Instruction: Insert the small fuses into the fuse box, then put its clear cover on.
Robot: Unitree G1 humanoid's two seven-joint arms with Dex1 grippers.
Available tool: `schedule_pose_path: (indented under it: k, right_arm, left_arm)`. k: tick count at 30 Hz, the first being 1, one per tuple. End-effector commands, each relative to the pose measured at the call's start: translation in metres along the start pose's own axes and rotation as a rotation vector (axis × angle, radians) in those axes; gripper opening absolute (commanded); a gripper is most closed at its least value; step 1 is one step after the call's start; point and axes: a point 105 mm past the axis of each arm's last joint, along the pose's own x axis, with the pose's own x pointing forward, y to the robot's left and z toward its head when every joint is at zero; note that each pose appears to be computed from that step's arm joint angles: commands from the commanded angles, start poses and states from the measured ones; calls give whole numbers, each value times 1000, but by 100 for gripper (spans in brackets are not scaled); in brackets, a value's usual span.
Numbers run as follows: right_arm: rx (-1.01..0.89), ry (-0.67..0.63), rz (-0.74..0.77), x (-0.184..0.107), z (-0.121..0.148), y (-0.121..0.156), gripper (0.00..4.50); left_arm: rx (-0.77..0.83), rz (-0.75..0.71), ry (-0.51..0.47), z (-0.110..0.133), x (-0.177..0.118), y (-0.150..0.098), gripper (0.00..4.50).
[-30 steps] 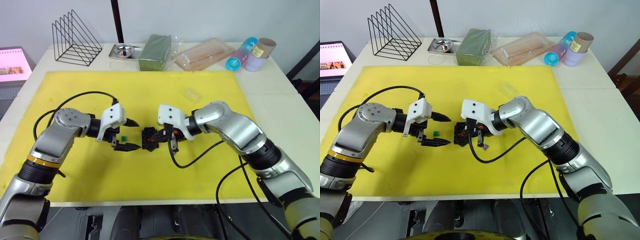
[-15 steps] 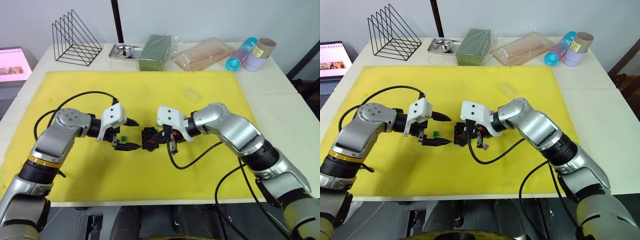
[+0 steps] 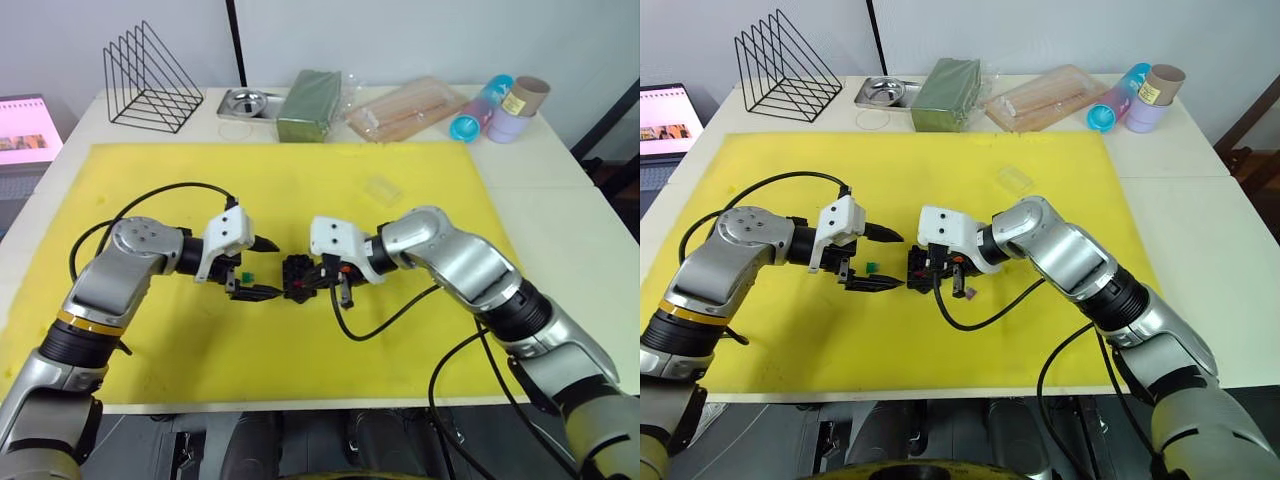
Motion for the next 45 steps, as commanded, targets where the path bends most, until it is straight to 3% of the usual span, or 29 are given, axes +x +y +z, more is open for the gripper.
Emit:
schedule_pose_path:
  k: [1, 26, 31, 45]
  right_arm:
    - [13, 57, -17, 5, -11, -4, 0]
    - [-27, 21, -18, 1, -5, -4, 0]
    - [-31, 1, -19, -2, 1, -5, 137]
    - [-37, -132, 15, -27, 41, 0, 137]
  left_arm:
    - [27, 3, -11, 6, 1, -2, 448]
    - [9, 15, -10, 3, 0, -3, 448]
    - [8, 19, -11, 3, 0, -3, 450]
    - [-3, 32, -8, 1, -3, -1, 450]
